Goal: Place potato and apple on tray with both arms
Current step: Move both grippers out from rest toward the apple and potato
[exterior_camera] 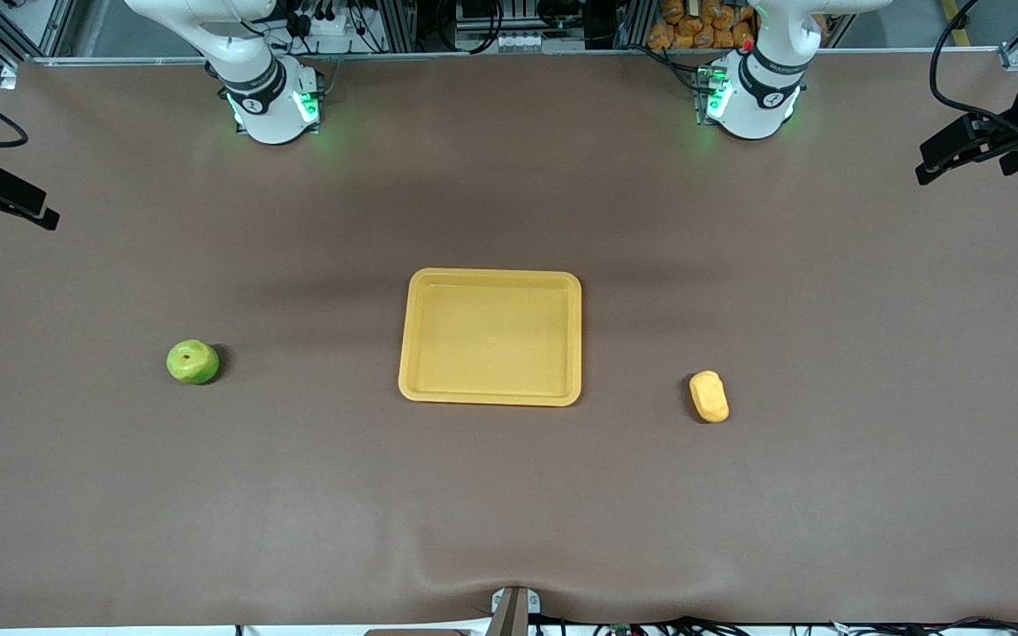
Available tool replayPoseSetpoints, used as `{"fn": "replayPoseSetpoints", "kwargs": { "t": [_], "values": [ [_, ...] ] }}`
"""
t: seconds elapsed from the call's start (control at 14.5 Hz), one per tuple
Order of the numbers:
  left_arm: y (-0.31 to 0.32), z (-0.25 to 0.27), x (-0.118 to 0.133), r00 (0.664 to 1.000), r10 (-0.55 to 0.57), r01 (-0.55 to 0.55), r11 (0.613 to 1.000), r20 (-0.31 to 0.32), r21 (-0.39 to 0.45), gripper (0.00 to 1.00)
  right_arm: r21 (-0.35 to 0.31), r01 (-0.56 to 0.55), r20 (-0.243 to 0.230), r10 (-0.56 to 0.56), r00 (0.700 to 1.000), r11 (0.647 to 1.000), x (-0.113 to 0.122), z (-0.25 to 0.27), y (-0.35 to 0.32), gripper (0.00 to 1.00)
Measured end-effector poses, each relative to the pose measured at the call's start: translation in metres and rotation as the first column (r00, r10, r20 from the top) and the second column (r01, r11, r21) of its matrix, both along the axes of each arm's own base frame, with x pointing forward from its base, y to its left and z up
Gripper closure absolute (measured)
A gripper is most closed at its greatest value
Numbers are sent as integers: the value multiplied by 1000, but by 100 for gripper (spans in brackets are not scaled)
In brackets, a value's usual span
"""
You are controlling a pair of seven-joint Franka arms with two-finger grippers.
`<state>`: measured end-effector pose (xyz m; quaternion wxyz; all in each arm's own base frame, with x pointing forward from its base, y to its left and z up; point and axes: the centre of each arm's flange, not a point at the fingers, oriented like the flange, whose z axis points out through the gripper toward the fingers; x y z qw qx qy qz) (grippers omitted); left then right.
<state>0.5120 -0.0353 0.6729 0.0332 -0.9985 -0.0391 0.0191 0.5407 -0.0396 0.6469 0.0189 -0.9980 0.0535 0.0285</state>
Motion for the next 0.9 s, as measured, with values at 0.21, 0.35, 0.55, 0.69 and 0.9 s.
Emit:
{"fn": "replayPoseSetpoints", "kwargs": {
  "t": [0.21,0.35,0.55,0.69,0.9],
  "values": [
    [0,0,0,1000,0,0,1000,0,0,0,0,0,0,0,1000,1000,0,0,0,0],
    [0,-1,1,1000,0,0,1000,-2,0,0,0,0,0,0,1000,1000,0,0,0,0],
    [-1,-8,5,1000,-2,2,1000,-16,1,0,0,0,0,0,1000,1000,0,0,0,0],
    [-3,-15,9,1000,-7,7,1000,-30,1,0,0,1,-5,-1,1000,1000,1,-2,0,0],
    [-7,-32,21,999,-13,13,1000,-50,1,0,1,5,-33,-5,999,1000,7,-16,-2,0]
  ]
}}
